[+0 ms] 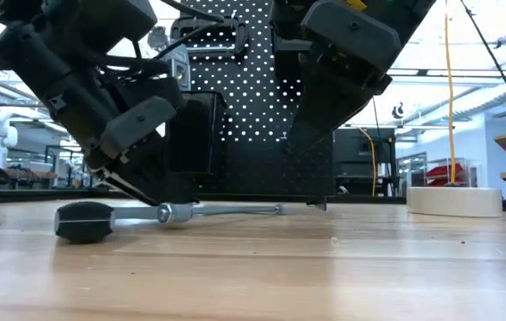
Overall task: Hang tools onto peg board
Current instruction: Hang the gray hacksaw on the peg board
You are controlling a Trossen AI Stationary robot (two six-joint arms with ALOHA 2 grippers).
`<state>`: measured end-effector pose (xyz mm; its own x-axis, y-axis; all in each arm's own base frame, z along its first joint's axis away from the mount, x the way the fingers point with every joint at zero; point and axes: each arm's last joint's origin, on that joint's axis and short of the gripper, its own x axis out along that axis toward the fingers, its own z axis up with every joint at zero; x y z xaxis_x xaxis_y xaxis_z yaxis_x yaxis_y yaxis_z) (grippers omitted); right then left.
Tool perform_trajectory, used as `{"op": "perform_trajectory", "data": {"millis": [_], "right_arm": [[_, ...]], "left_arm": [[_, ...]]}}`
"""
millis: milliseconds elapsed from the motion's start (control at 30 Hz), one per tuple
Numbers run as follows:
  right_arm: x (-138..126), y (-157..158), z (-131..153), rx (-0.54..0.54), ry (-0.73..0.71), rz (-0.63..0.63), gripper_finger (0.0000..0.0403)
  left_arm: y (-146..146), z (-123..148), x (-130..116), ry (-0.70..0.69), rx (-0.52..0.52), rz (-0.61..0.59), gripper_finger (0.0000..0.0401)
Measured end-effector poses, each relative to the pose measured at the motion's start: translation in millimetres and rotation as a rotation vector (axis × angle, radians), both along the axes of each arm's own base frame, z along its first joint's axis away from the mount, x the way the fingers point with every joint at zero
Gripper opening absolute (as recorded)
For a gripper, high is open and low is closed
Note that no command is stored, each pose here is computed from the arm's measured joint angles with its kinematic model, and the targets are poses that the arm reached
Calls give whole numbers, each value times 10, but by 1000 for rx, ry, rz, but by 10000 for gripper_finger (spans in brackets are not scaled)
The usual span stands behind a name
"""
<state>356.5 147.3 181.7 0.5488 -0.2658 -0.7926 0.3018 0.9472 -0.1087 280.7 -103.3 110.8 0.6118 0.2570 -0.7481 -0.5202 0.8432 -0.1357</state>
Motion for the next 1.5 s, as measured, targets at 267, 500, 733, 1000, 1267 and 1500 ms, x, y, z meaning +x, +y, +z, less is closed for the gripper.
{"op": "perform_trajectory", "data": {"millis": [267, 500, 733, 1000, 1267, 1500], "right_arm": [[-3, 6, -2, 16, 7, 9, 183], [-9, 5, -5, 15, 16, 13, 183], [-10, 4, -6, 18, 16, 8, 183], [-31, 27, -8, 67, 41, 20, 183], [-184, 95, 182, 87, 39, 14, 183], [-361, 174, 546, 78, -88, 12, 183]], "left_arm": [[-15, -99, 28, 43, -43, -49, 143], [-85, -128, -39, 139, 0, -204, 143], [-90, -132, -43, 145, 10, -221, 116], [-172, -30, 61, 150, 53, -335, 19], [-315, 121, 158, 167, 64, -435, 22], [-477, 321, 231, 166, 171, -496, 21]]}}
